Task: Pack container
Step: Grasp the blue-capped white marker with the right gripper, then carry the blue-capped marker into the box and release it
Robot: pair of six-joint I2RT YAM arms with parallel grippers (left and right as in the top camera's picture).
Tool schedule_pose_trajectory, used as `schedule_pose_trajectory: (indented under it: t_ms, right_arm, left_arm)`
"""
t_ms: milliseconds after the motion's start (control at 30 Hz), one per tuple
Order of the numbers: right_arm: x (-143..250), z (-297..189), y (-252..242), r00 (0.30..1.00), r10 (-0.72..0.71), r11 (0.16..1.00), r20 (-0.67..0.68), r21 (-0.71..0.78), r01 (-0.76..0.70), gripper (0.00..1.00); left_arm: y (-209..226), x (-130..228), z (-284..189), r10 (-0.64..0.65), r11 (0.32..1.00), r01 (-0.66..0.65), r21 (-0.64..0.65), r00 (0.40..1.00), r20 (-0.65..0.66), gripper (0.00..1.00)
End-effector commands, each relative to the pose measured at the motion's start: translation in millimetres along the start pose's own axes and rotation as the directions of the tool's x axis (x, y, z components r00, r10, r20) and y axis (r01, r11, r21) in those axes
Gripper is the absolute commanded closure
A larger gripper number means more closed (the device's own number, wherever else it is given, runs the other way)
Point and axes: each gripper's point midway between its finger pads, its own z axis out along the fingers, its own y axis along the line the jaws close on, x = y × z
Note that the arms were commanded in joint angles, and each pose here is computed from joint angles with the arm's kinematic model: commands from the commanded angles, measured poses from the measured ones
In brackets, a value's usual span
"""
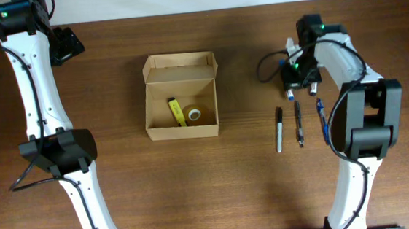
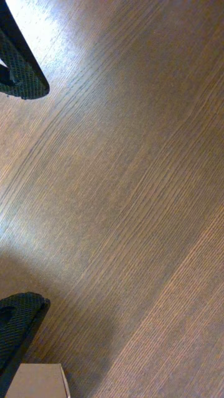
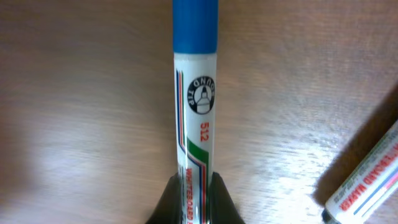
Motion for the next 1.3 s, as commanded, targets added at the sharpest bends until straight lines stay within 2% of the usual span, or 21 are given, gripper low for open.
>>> schedule_pose_trajectory:
  t_ms: [0, 100, 167, 267, 400, 467, 533, 567, 700, 967, 1067, 1200, 1233, 1267]
  right_arm:
    - [-43, -94, 58, 0.972, -0.089, 0.979, 0.218, -0.158, 0.126, 0.96]
    - [-48, -158, 98, 0.914, -0.23, 0.951, 0.333, -0.124, 0.284, 0.96]
    - [-39, -199, 142, 0.826, -0.395, 0.886, 0.402, -0.071, 0.458, 0.96]
    - [-16, -220, 194, 0.691, -0.592, 0.761, 0.415, 0.005, 0.649, 0.96]
    - [17, -204, 249, 0.491, -0.803, 0.543, 0.339, 0.076, 0.836, 0.96]
    - [32, -186, 271, 0.393, -0.873, 0.431, 0.29, 0.076, 0.899, 0.96]
    - [50, -156, 291, 0.261, -0.937, 0.28, 0.233, 0.051, 0.959, 0.96]
    - [53, -143, 295, 0.233, -0.95, 0.247, 0.208, 0.046, 0.968, 0.96]
    - [52, -91, 290, 0.227, -0.968, 0.232, 0.105, 0.044, 0.972, 0.96]
    - [56, -17, 278, 0.245, -0.967, 0.246, 0.068, 0.007, 0.969, 0.96]
    - [60, 5, 275, 0.3, -0.951, 0.3, 0.073, -0.009, 0.954, 0.96]
    - [63, 12, 273, 0.329, -0.942, 0.328, 0.07, -0.02, 0.944, 0.96]
    - [62, 12, 274, 0.329, -0.941, 0.329, 0.073, -0.018, 0.944, 0.9]
    - [61, 11, 274, 0.333, -0.94, 0.333, 0.074, -0.015, 0.943, 0.78]
  left_arm:
    - [3, -2, -1, 0.009, 1.0, -0.008, -0.008, 1.0, 0.007, 0.0]
    - [3, -2, -1, 0.009, 1.0, -0.009, -0.008, 1.0, 0.007, 0.0]
    - [3, -1, -1, 0.009, 1.0, -0.009, -0.008, 1.0, 0.007, 0.0]
    - [3, -2, -1, 0.009, 1.0, -0.009, -0.008, 1.0, 0.007, 0.0]
    - [3, -1, -1, 0.009, 1.0, -0.009, -0.008, 1.0, 0.007, 0.0]
    - [3, -2, -1, 0.009, 1.0, -0.009, -0.008, 1.0, 0.007, 0.0]
    - [3, -1, -1, 0.009, 1.0, -0.009, -0.008, 1.0, 0.007, 0.0]
    - [3, -2, -1, 0.009, 1.0, -0.009, -0.008, 1.0, 0.007, 0.0]
    - [3, -1, -1, 0.009, 1.0, -0.009, -0.008, 1.0, 0.007, 0.0]
    - [3, -2, -1, 0.009, 1.0, -0.009, -0.008, 1.0, 0.007, 0.0]
    - [3, -2, -1, 0.009, 1.0, -0.009, -0.008, 1.0, 0.007, 0.0]
    - [3, -2, -1, 0.009, 1.0, -0.009, -0.008, 1.0, 0.007, 0.0]
    - [3, -1, -1, 0.009, 1.0, -0.009, -0.008, 1.0, 0.007, 0.0]
    - [3, -2, -1, 0.009, 1.0, -0.009, -0.008, 1.0, 0.007, 0.0]
